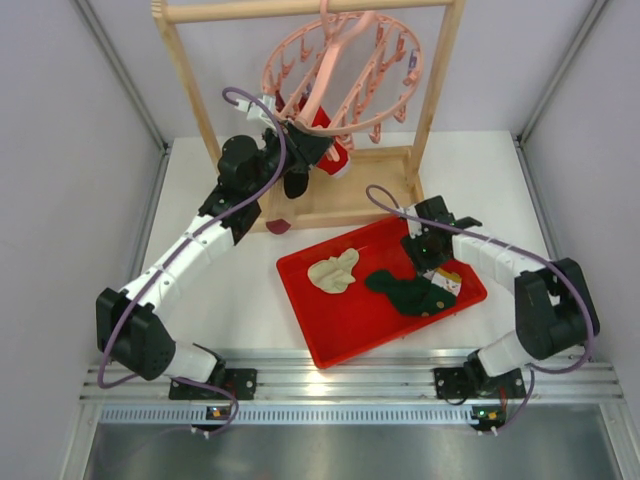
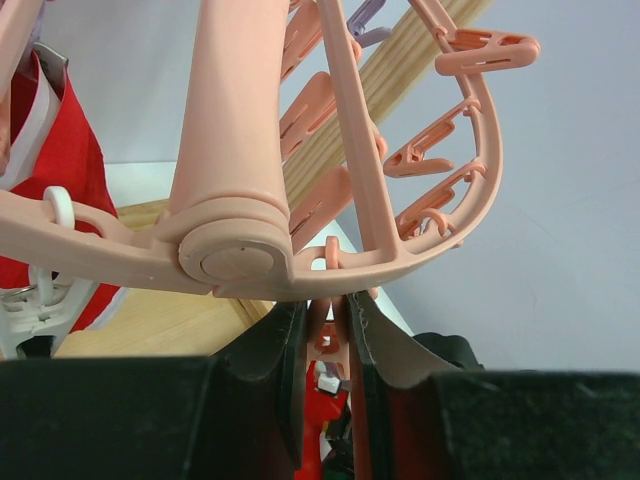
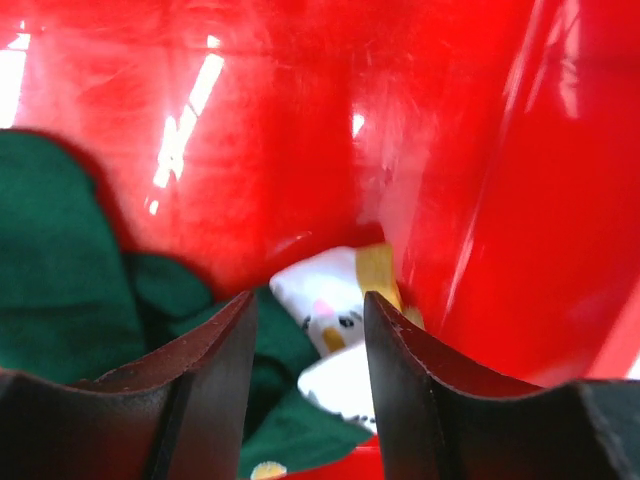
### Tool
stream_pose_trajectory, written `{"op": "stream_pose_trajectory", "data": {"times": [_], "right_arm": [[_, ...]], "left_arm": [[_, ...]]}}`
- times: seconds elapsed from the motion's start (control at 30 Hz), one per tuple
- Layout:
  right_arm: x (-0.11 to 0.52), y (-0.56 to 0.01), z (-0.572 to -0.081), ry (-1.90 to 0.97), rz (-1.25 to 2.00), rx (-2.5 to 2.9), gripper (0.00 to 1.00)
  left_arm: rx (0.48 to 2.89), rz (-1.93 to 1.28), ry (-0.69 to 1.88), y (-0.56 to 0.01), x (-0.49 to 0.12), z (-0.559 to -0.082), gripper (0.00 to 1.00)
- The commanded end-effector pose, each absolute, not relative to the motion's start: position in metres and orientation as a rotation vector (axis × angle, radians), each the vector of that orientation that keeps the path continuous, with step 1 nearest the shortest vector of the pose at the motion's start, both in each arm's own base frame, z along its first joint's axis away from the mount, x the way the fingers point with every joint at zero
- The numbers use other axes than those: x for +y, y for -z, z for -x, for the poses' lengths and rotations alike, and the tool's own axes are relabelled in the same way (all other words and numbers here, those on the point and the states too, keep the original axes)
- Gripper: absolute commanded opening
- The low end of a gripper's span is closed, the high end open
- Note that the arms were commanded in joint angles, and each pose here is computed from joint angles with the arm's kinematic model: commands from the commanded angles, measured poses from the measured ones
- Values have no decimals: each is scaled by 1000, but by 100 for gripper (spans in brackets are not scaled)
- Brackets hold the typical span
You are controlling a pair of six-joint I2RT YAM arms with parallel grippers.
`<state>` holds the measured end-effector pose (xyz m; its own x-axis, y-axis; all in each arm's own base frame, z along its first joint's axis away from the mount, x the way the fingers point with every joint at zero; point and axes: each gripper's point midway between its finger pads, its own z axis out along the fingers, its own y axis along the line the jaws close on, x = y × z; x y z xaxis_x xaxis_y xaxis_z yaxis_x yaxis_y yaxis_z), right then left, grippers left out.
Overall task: Clip the socks to the hanger
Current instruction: Pick up the sock from the bin.
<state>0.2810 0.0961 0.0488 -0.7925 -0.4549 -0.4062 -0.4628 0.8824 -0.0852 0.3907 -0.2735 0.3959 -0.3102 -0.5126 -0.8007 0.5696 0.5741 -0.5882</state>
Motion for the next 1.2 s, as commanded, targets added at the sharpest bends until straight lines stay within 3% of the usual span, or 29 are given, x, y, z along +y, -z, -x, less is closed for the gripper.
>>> {"op": "stream_pose_trajectory", "data": {"times": [0.0,0.2,0.43,0.73,0.93,1.1,1.17], "right_arm": [[99,-52,-295,-31,629,2646,47],[111,-34,-299,-111,654,2711,42],[139,-54,-313,-293,757,2636,0],[193,-151,-328,-359,1158,2043,0],[203,-129,-293,-383,1385,1932,0],[204,-101,-299,-278,1454,1922,0],[208,-98,-310,-222,1439,1910,5]], "left_arm": [[1353,-16,1049,-451,-252,-391,0],[1356,-11,1047,-451,-250,-392,0],[1364,-10,1048,-448,-250,-395,0],[1359,-18,1055,-450,-250,-392,0],[1366,-19,1053,-448,-249,-392,0],[1372,-23,1061,-446,-251,-393,0],[1377,-19,1060,-444,-251,-394,0]]}}
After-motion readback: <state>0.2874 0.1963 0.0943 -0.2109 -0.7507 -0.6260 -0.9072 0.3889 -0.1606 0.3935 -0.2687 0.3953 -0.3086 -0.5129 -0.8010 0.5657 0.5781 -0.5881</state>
